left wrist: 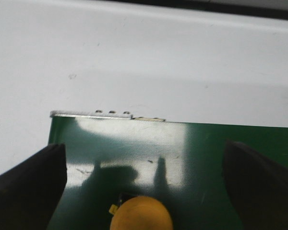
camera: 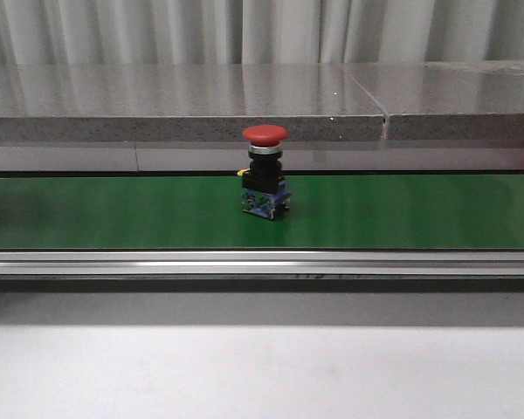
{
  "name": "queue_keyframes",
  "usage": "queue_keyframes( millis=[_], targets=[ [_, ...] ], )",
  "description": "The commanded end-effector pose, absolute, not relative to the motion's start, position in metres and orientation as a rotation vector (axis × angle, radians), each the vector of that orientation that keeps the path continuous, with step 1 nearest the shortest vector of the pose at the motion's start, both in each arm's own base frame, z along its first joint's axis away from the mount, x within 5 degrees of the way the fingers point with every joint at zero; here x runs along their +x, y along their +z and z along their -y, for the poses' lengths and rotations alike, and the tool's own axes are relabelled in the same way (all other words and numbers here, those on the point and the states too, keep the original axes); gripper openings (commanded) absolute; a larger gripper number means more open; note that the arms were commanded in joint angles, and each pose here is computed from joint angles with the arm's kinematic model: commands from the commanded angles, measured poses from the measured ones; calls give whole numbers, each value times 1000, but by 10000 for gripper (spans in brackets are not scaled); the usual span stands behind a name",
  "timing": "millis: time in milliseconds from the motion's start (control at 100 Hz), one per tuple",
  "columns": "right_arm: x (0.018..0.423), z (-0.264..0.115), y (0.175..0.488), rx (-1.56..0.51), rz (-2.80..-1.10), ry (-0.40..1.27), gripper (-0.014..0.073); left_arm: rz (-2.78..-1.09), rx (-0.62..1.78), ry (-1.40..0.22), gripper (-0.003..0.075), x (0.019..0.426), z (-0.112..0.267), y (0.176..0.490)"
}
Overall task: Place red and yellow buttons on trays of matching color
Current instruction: 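Set the yellow button on the belt and open the left gripper, then lower the right gripper onto the red button arriving on the belt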
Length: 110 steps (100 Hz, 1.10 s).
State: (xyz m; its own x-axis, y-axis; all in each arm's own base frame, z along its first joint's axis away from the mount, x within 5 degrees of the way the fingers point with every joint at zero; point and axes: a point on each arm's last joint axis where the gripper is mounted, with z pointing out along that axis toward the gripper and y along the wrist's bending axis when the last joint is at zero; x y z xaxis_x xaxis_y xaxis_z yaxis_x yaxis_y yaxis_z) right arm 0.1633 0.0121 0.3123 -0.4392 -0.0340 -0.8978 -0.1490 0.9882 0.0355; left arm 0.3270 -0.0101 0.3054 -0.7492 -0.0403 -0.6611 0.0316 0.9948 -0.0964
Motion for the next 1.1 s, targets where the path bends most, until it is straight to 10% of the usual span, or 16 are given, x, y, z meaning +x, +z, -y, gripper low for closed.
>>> queue_keyframes(
  millis=[0,410,860,1090],
  targets=[
    [165,-10,329,-112,-1932,109,-66,-2198,47,-149,641,312,23,356],
    [165,-10,329,-112,-1932,109,-66,-1898,100,-166,641,208,27,415],
    [165,-10,329,-112,-1932,109,-66,-1799,101,-172,634,82,15,346],
    [165,-10,329,-112,-1932,109,-66,-1758,96,-215,411,43,14,319]
  ],
)
